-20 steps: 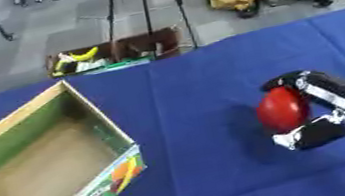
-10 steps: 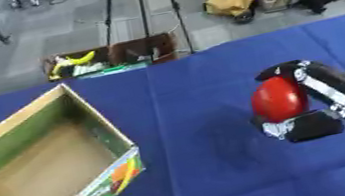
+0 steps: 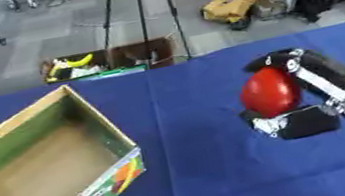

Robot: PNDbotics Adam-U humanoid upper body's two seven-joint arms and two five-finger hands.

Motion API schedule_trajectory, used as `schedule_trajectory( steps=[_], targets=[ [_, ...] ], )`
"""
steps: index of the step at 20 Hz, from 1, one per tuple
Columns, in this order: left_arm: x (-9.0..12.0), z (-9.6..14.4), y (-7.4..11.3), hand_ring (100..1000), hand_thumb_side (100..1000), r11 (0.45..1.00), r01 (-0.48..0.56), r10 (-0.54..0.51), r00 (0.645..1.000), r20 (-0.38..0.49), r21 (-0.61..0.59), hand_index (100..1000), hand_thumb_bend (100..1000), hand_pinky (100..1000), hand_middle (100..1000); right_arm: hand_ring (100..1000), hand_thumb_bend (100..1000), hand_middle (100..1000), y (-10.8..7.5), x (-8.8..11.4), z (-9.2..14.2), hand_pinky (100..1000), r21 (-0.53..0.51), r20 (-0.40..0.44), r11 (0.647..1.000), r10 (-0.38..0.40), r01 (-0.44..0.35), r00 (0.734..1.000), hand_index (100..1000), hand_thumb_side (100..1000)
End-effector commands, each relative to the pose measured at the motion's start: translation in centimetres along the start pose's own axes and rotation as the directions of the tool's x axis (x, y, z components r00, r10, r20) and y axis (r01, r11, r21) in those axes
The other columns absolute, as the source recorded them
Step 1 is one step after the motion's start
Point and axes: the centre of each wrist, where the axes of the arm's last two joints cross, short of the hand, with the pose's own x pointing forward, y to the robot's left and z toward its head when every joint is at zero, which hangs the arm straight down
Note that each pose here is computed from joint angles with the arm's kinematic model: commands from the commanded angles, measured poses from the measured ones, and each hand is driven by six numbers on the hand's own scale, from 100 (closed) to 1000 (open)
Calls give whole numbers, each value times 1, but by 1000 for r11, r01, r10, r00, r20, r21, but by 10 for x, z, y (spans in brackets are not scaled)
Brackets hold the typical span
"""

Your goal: Pick up objects on the table and place them in the box.

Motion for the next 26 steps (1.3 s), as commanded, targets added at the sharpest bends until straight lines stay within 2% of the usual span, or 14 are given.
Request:
schedule_trajectory(
  steps=[1,15,26],
  targets=[
    [9,-3,7,559,864,1000,28,-28,999,23,-1,666,100,229,603,514,100,652,-15,10,-6,421,-21,63,999,32,-30,998,455,365],
    [15,-6,9,559,859,999,40,-40,999,31,-15,665,100,231,603,512,100,647,-40,37,-29,415,-84,161,995,-42,56,986,442,346],
    [23,-11,11,559,850,998,57,-55,997,63,-28,665,100,234,603,511,100,646,-56,59,-43,414,-173,186,975,-103,136,977,433,322]
  ],
)
